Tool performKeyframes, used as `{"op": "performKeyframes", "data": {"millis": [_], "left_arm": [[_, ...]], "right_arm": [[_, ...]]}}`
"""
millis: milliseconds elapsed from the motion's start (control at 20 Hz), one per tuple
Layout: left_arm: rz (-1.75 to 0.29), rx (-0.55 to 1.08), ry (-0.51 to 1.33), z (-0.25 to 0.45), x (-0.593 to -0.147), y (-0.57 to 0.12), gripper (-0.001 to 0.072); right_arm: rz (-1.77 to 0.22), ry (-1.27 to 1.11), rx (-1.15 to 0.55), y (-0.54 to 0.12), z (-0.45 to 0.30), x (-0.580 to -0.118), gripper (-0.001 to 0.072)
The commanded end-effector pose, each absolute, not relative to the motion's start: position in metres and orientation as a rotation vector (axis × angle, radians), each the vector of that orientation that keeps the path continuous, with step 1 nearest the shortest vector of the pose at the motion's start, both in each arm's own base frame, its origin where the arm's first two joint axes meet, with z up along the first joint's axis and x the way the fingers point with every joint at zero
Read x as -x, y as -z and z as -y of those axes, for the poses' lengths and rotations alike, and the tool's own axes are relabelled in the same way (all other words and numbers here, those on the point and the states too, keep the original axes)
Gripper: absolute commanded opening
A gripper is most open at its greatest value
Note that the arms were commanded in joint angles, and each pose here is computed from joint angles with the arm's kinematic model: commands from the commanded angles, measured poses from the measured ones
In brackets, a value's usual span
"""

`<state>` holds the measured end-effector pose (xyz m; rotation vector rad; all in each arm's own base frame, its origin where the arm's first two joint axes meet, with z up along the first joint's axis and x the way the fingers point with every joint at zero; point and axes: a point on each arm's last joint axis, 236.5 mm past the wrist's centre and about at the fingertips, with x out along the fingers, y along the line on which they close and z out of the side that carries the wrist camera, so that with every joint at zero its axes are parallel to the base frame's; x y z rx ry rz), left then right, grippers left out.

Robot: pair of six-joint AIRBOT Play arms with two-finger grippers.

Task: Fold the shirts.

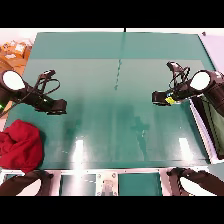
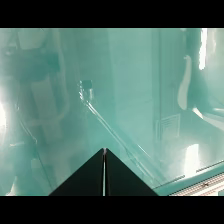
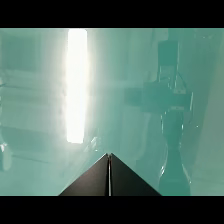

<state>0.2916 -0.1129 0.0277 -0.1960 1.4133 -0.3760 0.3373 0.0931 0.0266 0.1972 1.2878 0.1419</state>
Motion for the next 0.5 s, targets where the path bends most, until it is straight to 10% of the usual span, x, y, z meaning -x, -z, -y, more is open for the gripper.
{"op": "performKeyframes", "data": {"millis": [0,450], "left_arm": [[-1.412,0.196,0.377,0.113,-0.292,-0.028,0.0024],[-1.322,0.184,0.353,0.11,-0.313,-0.03,0.0026]], "right_arm": [[-1.283,-0.143,-0.198,-0.027,-0.094,-0.338,0.0011],[-1.214,-0.143,-0.208,-0.032,-0.094,-0.354,0.0011]]}}
